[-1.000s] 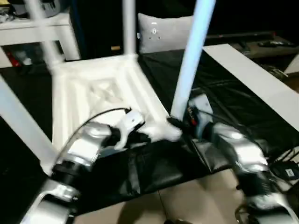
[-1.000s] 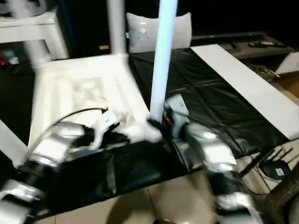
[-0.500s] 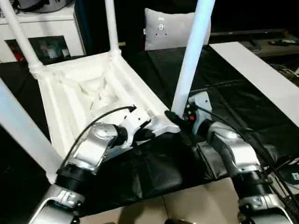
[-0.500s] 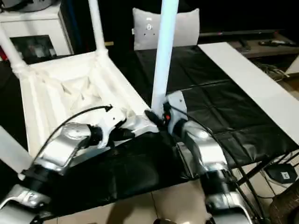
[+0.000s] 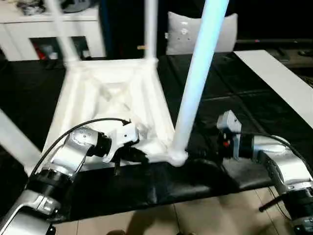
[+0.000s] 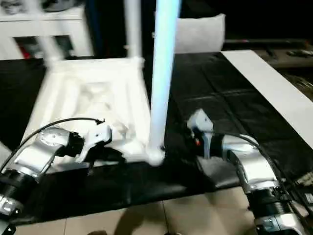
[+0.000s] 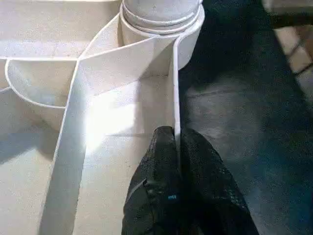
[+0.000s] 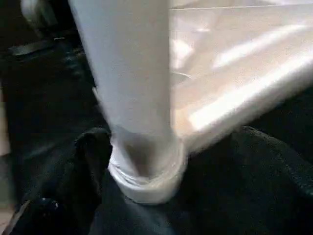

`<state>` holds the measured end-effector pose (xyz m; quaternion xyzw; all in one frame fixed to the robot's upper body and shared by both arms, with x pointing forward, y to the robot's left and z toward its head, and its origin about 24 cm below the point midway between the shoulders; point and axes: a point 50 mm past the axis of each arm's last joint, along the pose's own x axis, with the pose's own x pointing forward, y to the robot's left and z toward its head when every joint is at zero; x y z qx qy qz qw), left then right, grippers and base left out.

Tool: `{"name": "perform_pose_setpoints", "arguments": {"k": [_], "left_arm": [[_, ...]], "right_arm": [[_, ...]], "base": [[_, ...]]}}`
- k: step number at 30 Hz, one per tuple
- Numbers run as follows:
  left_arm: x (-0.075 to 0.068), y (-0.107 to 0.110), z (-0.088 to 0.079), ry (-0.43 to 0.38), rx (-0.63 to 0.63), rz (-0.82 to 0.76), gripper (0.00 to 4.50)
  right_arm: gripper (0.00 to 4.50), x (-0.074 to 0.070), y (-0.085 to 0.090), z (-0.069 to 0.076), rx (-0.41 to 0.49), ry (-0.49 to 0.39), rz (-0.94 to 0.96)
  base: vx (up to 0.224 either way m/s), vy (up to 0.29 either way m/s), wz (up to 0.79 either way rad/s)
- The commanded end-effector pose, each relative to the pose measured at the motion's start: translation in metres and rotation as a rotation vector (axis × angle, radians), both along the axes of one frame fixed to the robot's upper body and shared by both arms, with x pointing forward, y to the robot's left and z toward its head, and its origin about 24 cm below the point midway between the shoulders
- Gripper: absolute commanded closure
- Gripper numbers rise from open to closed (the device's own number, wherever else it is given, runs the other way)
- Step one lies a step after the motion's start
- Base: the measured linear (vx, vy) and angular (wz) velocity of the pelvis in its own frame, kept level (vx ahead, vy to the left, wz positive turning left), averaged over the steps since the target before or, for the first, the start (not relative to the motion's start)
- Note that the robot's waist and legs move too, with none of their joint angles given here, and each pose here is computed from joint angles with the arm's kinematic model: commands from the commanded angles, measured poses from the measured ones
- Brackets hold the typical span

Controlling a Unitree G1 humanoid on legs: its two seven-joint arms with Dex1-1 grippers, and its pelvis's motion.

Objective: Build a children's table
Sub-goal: Rotate leg to tighten

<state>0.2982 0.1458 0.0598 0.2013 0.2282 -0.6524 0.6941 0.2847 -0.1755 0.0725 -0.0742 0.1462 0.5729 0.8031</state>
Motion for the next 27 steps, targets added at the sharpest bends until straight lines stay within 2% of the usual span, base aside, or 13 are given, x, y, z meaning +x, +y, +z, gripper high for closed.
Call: {"name": "perform_pose_setpoints", "arguments": {"k": [1, 3, 4, 13, 15, 17, 19, 23, 24, 27], "left_arm": [[-0.002, -0.014, 0.004, 0.003, 0.0, -0.15, 4.5], [-0.001, -0.013, 0.003, 0.007, 0.02, -0.178, 4.5], [-0.001, -0.013, 0.002, 0.004, 0.043, -0.196, 4.5], [-0.001, -0.015, 0.002, 0.003, 0.047, -0.247, 4.5], [-0.001, -0.015, 0.002, 0.002, 0.049, -0.255, 4.5], [-0.001, -0.015, 0.002, 0.001, 0.05, -0.258, 4.5], [0.0, -0.015, 0.002, 0.0, 0.05, -0.259, 4.5], [0.0, -0.014, 0.002, 0.001, 0.049, -0.257, 4.5], [0.001, -0.014, 0.002, 0.005, 0.037, -0.243, 4.5], [0.003, -0.014, 0.001, 0.015, 0.006, -0.188, 4.5]], "right_arm": [[0.53, -0.002, -0.002, 0.006, -0.014, -0.01, 0.096], [0.53, -0.002, -0.002, 0.006, -0.022, -0.006, 0.136], [0.81, -0.002, -0.001, 0.006, -0.033, -0.005, 0.154], [1.42, -0.005, 0.007, 0.002, -0.005, 0.083, 0.234], [1.7, -0.005, 0.006, 0.001, -0.004, 0.099, 0.244], [1.73, -0.005, 0.006, 0.0, -0.003, 0.107, 0.247], [2.04, -0.005, 0.006, -0.001, 0.0, 0.115, 0.25], [2.22, -0.006, 0.007, -0.001, 0.003, 0.129, 0.258], [2.43, -0.007, 0.008, -0.002, 0.01, 0.139, 0.262], [2.53, -0.009, 0.012, -0.002, 0.051, 0.159, 0.25]], "base": [[0.0, 0.0, 0.0], [0.0, 0.0, 0.0], [0.0, 0.0, 0.0], [0.0, 0.0, 0.0], [0.0, 0.0, 0.0], [0.0, 0.0, 0.0], [0.0, 0.0, 0.0], [0.0, 0.0, 0.0], [0.0, 0.0, 0.0], [0.0, 0.0, 0.0]]}}
